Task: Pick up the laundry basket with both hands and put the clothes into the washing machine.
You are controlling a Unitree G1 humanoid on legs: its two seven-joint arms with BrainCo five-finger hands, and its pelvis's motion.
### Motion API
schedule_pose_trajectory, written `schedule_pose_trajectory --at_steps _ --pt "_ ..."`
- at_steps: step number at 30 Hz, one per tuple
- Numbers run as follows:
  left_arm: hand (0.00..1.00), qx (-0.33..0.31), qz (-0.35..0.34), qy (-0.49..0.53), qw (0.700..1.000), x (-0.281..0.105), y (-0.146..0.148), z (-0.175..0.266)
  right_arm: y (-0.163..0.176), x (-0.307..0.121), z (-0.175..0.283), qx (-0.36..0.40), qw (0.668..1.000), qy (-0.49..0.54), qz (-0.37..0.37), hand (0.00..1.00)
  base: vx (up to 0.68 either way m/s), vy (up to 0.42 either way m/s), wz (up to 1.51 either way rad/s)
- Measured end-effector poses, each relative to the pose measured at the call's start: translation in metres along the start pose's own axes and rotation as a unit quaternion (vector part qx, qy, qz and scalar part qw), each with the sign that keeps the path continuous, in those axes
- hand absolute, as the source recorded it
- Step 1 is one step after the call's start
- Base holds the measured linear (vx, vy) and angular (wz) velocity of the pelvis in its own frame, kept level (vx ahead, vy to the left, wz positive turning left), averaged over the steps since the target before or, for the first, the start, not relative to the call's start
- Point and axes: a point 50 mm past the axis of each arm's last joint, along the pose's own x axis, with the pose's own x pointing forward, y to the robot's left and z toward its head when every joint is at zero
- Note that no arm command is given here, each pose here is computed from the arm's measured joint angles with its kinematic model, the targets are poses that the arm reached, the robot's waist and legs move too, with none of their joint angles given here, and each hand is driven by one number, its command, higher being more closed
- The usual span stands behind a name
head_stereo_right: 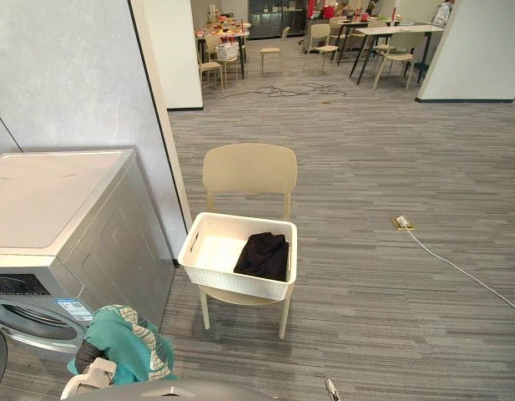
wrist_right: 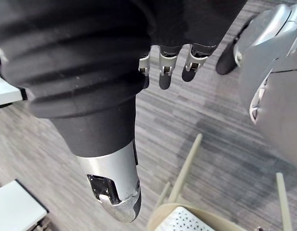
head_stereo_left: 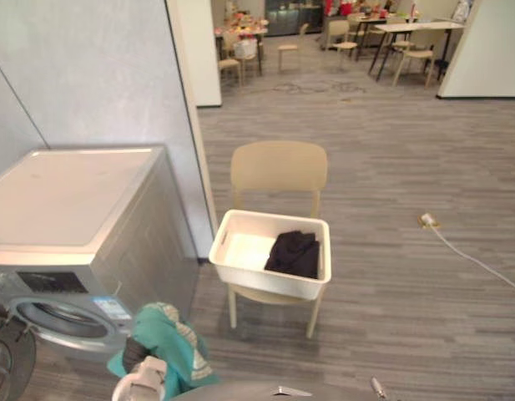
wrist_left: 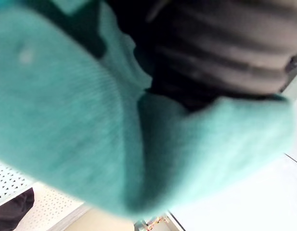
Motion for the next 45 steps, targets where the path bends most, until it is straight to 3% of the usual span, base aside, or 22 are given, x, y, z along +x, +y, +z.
schedule_pose_trajectory --at_steps 5,10,14,23,28,39,45 --pt "1.0 -0.008 0.008 0.006 1.0 0.0 0.004 -0.002 -0.002 0.003 -0.026 -0.013 0.998 0.055 -0.015 0.0 0.02 -0.046 0.33" --pt "1.0 -0.021 0.004 0.003 1.0 -0.003 0.003 -0.001 0.037 0.018 -0.024 -0.087 0.993 0.062 0.053 0.0 -0.13 -0.132 0.97" --pt "1.0 -0.018 -0.03 -0.016 0.999 0.003 -0.013 0.01 0.05 0.028 -0.012 -0.129 0.989 0.04 0.058 0.0 -0.09 -0.047 1.7" --pt "1.0 -0.016 -0.082 -0.037 0.996 0.013 -0.042 0.021 0.096 0.033 0.012 -0.111 0.988 -0.022 0.109 0.0 -0.02 0.128 1.05" --pt "1.0 -0.003 -0.113 -0.041 0.993 0.027 -0.058 0.027 0.125 0.03 -0.007 -0.099 0.985 0.005 0.139 0.0 0.1 0.441 0.64" --pt "1.0 0.048 -0.127 -0.06 0.989 0.03 -0.061 0.038 0.1 0.03 -0.006 -0.063 0.994 0.012 0.094 0.0 0.11 0.304 0.44" --pt "1.0 0.071 -0.149 0.02 0.986 0.027 -0.069 -0.004 0.076 0.032 -0.003 -0.028 0.998 0.012 0.054 0.0 0.28 -0.092 0.48"
